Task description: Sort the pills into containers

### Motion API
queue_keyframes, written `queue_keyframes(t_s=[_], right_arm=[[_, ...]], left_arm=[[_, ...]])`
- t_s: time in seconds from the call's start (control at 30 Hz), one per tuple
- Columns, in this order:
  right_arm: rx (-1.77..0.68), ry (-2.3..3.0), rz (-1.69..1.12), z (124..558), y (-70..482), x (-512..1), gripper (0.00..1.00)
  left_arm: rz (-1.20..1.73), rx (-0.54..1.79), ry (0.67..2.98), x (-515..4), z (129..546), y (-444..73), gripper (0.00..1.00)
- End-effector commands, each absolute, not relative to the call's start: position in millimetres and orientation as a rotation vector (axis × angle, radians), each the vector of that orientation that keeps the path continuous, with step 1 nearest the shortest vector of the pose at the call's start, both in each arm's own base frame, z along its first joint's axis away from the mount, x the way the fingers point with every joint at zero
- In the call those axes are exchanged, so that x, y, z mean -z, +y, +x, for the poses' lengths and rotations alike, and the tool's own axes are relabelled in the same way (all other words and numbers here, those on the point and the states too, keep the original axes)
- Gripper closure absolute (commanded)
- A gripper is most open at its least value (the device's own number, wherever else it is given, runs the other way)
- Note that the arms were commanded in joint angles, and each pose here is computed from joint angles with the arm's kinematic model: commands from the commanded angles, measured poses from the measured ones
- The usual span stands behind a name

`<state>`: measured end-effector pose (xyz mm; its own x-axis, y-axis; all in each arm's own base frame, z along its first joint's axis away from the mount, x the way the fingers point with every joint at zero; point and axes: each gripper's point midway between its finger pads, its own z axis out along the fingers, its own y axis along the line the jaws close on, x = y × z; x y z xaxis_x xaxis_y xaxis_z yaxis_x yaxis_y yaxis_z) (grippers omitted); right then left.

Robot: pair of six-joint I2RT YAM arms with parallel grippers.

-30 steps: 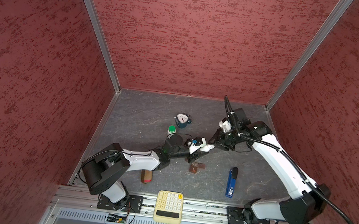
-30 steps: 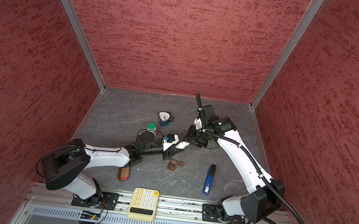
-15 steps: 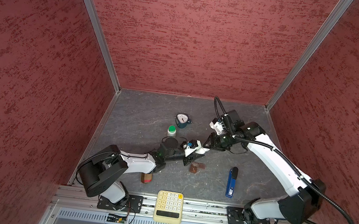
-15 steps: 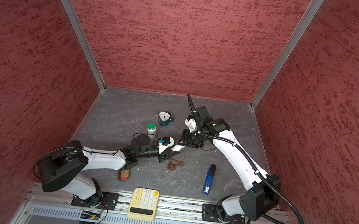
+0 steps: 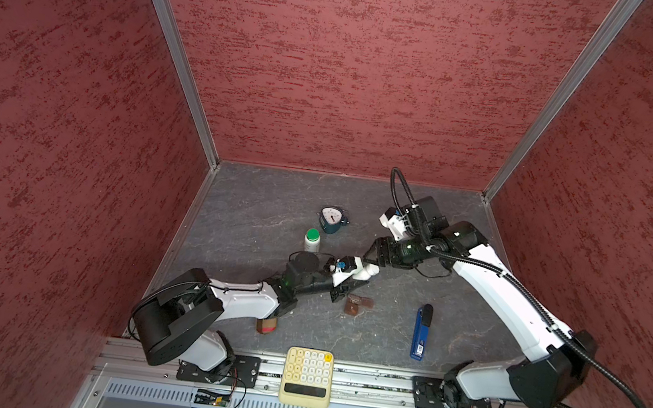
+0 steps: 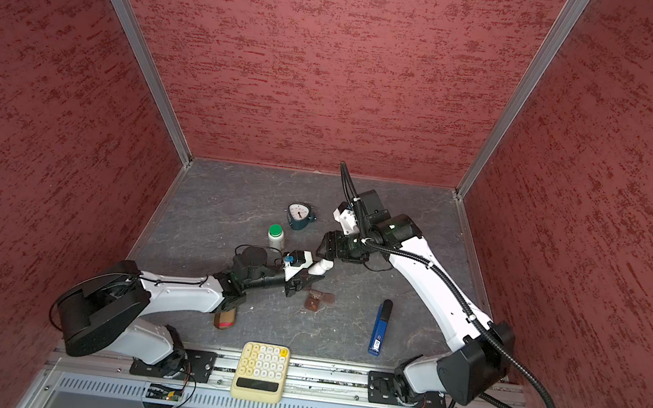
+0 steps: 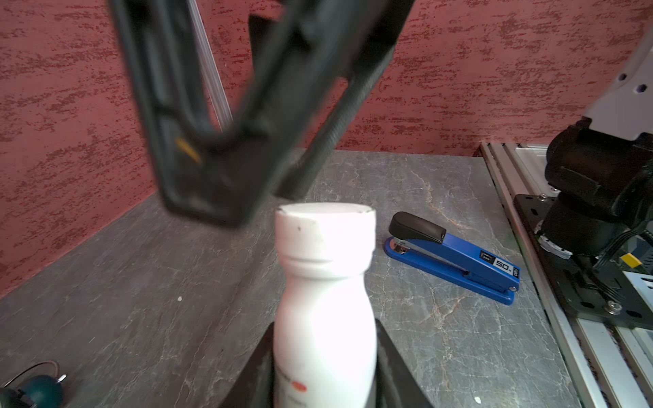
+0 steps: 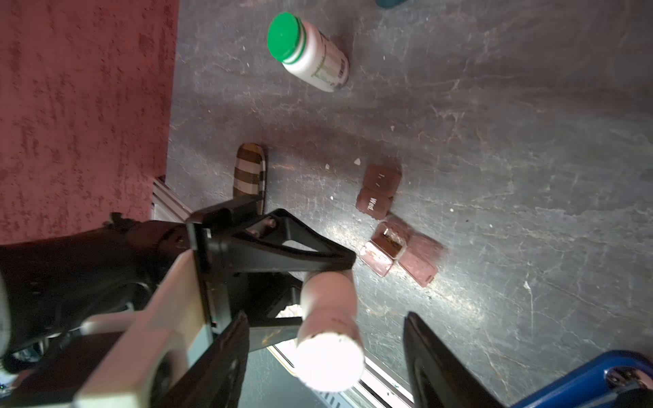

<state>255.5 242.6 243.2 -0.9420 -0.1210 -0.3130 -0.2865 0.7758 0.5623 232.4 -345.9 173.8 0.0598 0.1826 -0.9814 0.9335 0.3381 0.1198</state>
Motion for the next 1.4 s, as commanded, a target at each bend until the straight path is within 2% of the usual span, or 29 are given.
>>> queue_keyframes(t_s=[0.0, 0.13, 0.27, 0.4, 1.0, 1.37], right_arm=[[-0.945, 2.573, -0.156, 269.2, 234.5, -292.1, 0.3], [-0.844, 2.624, 0.168, 277.3, 211.1, -295.6, 0.36], [-0.823, 2.678, 0.384, 275.8, 205.5, -289.4, 0.42], [-0.802, 2.669, 0.494, 276.6, 202.1, -286.0, 0.44], [-0.837, 2.82, 0.409, 280.4, 246.6, -241.6, 0.41], [-0.858, 2.861, 0.384, 279.5, 256.0, -228.3, 0.51]], left_arm=[[1.042, 0.691, 1.381, -180.3, 246.6, -338.6, 1.0], [0.982, 0.557, 1.368, -184.9, 264.4, -328.8, 1.0], [0.917, 0.432, 1.339, -191.4, 281.4, -319.8, 1.0], [0.885, 0.333, 1.311, -193.1, 291.1, -316.1, 1.0], [0.915, 0.328, 1.289, -183.1, 284.3, -330.2, 1.0], [0.924, 0.345, 1.295, -179.4, 282.3, -331.2, 1.0]])
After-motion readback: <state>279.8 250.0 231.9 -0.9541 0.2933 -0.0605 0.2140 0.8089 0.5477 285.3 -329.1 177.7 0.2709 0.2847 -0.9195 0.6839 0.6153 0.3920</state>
